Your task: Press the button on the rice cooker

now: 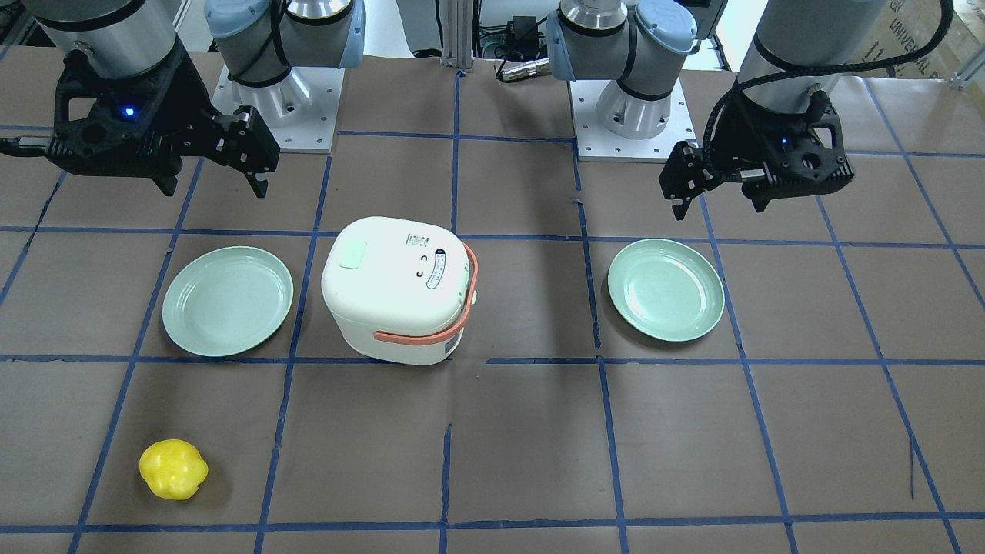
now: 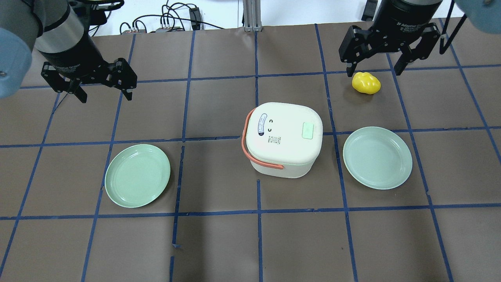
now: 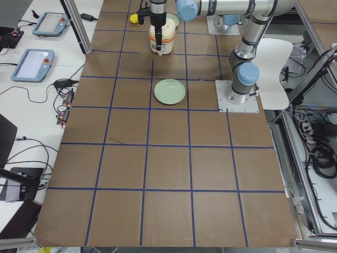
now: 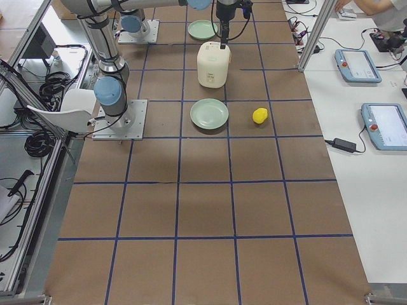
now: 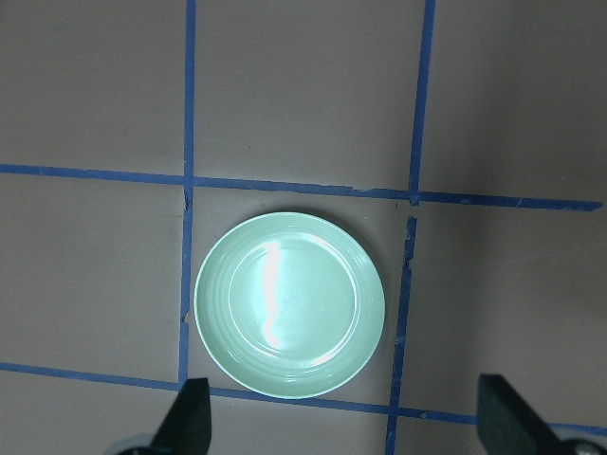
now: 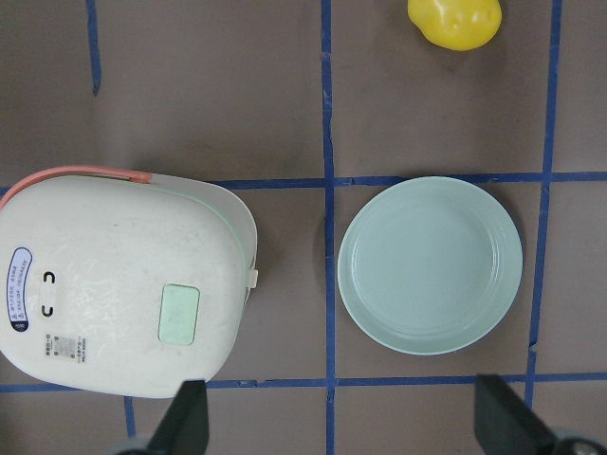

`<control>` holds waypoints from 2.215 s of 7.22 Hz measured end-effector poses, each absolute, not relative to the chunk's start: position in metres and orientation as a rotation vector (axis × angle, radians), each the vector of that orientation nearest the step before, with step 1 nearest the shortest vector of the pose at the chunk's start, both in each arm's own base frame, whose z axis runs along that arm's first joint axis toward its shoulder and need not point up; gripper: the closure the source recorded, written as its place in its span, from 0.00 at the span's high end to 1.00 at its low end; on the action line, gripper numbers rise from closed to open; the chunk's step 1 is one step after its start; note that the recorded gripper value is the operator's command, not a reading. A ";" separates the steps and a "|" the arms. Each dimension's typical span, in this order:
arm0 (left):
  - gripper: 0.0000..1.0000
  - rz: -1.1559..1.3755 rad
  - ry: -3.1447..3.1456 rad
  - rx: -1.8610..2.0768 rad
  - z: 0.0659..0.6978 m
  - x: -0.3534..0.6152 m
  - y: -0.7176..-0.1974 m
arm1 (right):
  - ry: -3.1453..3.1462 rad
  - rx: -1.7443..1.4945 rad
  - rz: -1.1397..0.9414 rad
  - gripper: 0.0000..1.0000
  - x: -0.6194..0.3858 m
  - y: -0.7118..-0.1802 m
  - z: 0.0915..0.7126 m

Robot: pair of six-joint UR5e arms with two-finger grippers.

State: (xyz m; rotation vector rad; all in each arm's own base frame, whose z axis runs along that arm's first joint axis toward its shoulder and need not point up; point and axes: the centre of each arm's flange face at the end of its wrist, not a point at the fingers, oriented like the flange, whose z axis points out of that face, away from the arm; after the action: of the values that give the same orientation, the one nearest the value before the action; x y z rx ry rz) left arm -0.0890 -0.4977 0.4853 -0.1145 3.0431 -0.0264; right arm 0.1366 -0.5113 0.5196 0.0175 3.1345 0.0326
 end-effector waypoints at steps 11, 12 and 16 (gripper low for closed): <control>1.00 -0.026 3.043 -0.114 0.485 -0.089 -0.498 | 3.021 0.044 0.137 0.08 0.182 -0.489 0.486; 1.00 -0.026 3.043 -0.115 0.485 -0.089 -0.498 | 3.019 0.039 0.156 0.08 0.197 -0.484 0.469; 1.00 -0.026 3.043 -0.114 0.485 -0.089 -0.498 | 3.021 0.047 0.081 0.05 0.215 -0.484 0.410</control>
State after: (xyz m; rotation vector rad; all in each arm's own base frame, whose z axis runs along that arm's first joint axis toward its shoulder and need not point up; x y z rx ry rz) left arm -0.0890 -0.4978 0.4851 -0.1144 3.0431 -0.0259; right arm 0.2151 -0.4835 0.4103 0.0470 3.0209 0.0814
